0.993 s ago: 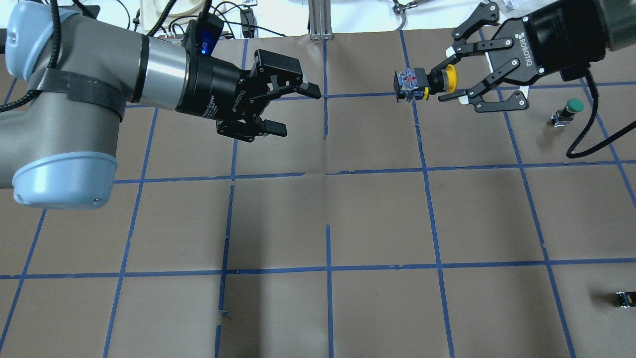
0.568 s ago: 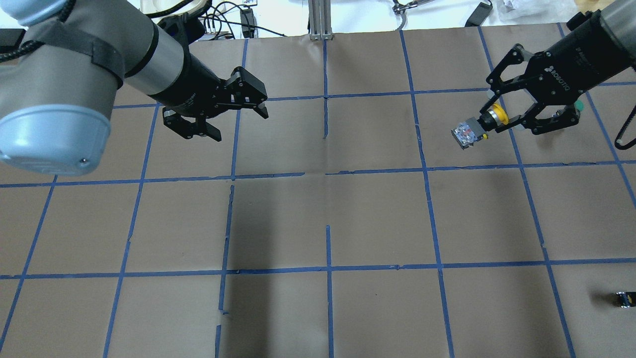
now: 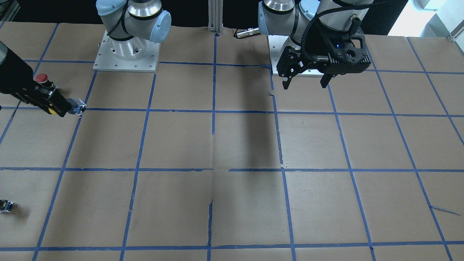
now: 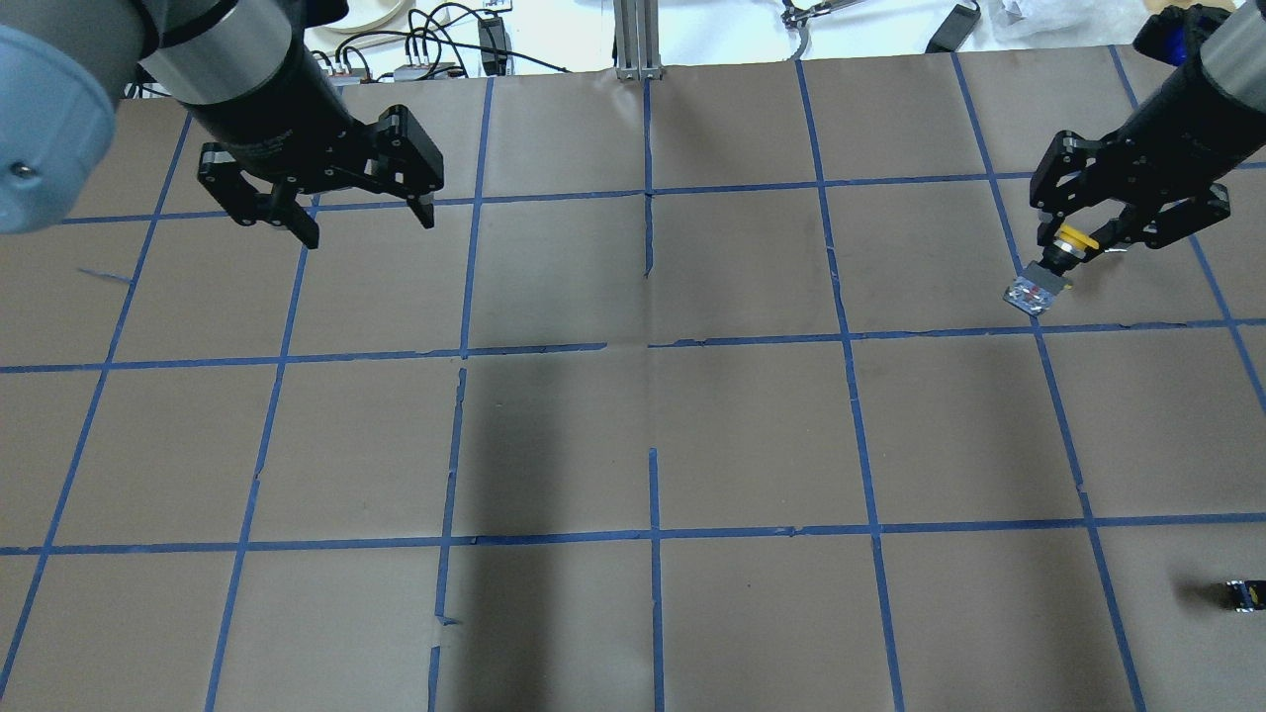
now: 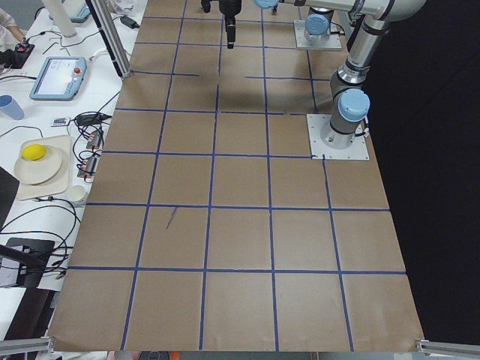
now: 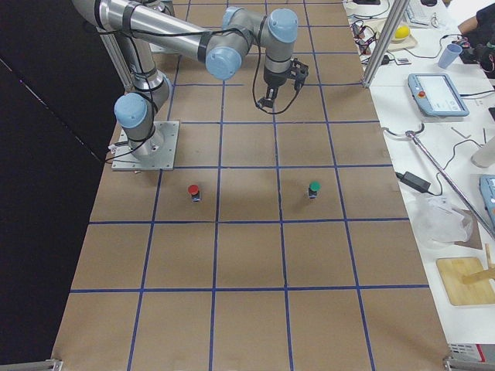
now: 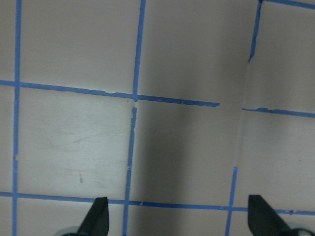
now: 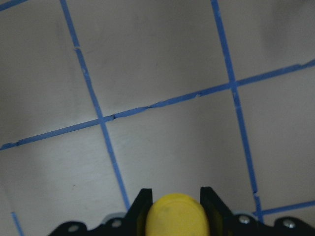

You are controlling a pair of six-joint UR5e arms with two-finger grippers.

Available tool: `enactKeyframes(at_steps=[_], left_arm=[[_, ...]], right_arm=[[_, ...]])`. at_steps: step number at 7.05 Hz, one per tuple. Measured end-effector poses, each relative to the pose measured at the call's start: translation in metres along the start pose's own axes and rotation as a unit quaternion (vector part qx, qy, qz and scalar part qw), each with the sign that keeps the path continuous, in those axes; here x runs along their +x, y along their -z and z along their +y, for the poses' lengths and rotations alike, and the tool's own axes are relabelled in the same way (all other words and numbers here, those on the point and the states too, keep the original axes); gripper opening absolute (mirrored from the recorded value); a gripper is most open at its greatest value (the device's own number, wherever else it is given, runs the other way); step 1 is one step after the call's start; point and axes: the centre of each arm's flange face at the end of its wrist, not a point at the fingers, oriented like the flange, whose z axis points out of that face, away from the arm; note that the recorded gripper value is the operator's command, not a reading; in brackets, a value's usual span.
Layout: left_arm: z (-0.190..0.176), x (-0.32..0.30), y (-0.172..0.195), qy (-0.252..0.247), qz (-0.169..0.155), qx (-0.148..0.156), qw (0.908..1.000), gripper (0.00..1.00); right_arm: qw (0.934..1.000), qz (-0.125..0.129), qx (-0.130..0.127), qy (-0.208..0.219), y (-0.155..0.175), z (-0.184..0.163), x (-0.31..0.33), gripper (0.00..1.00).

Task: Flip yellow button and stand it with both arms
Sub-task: 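Carry the yellow button with the right gripper toward the green button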

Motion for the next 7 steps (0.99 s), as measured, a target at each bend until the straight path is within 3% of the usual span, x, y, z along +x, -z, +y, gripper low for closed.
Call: enactKeyframes(at_steps=[2, 4, 5, 7], left_arm=[[0.005, -0.004, -0.001, -0.005, -0.021, -0.003, 0.9998, 1.0], [0.002, -0.003, -0.003, -0.005, -0.02, -0.008, 0.9998, 1.0], [0.002, 0.0, -0.003, -0.003, -0.001, -0.016, 0.9999, 1.0], [0.007, 0.001, -0.005, -0.016, 0.037, -0.03, 0.9987, 1.0]], right_arm=[[0.9943, 0.045, 0.062, 0.074, -0.03, -0.003, 0.026, 0.15], [0.9829, 0.076, 0.106, 0.13, -0.06, 0.005, 0.079, 0.15], [0.9766, 0.088, 0.126, 0.151, -0.078, 0.015, 0.099, 0.15], [0.9691, 0.086, 0.153, 0.173, -0.104, 0.031, 0.129, 0.15]])
